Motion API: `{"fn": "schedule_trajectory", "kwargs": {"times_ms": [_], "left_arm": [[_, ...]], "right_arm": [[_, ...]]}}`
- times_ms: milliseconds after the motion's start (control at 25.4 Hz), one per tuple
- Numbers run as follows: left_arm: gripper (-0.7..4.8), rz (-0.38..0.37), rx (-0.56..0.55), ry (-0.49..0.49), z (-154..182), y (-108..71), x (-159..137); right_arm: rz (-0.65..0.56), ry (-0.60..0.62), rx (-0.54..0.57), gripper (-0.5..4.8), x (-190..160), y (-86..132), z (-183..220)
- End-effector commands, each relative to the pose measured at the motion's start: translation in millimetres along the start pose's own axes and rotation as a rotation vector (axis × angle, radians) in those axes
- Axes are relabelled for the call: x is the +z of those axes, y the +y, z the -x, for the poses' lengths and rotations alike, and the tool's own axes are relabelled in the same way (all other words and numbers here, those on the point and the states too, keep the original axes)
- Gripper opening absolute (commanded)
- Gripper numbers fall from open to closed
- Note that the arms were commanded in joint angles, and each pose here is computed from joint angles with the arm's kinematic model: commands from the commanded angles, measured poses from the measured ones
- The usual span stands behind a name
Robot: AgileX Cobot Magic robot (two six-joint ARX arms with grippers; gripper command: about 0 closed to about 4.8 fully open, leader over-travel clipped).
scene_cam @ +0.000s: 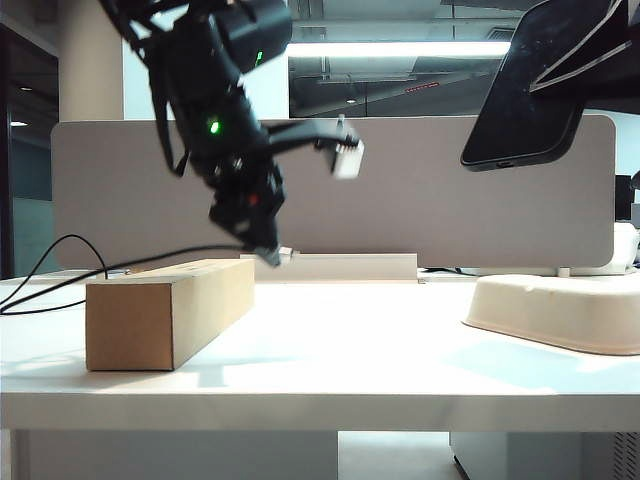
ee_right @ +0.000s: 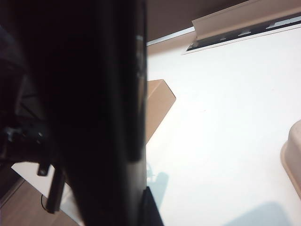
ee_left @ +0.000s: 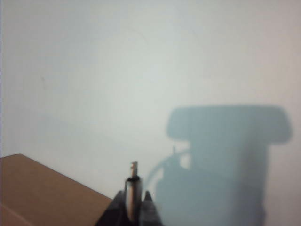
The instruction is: Pick up the charging cable and the phone, plug the charging cable into the charging port on the phone, and finally place them back on the table.
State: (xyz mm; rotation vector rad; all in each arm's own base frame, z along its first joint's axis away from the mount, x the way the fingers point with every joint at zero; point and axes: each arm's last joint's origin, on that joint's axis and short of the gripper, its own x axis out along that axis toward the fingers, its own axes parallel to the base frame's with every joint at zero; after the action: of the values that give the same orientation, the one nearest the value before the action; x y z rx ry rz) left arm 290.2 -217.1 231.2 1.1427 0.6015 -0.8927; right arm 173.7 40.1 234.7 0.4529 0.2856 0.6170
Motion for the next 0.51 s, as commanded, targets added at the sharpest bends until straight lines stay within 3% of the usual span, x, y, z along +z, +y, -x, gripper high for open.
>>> {"fn": "schedule_trajectory", "kwargs": {"times_ms": [39, 315, 512], "left_arm": [[0.15, 0.138, -0.007, -0.064, 19.1, 15.7, 10.3], [-0.06, 0.23, -0.112, -0.21, 64.3, 22.5, 13.7], [-0.06, 0.394, -0.208, -0.393, 103.9, 29.7, 5.9]], "right_arm": [[0.035, -0.043, 0.023, -0.07, 6.4, 3.9, 1.1], [0.048, -0.079, 0.019, -0.07, 9.6, 5.0, 1.4], [0.037, -0.132, 0.048, -0.07, 15.1, 8.1, 2.1]]}}
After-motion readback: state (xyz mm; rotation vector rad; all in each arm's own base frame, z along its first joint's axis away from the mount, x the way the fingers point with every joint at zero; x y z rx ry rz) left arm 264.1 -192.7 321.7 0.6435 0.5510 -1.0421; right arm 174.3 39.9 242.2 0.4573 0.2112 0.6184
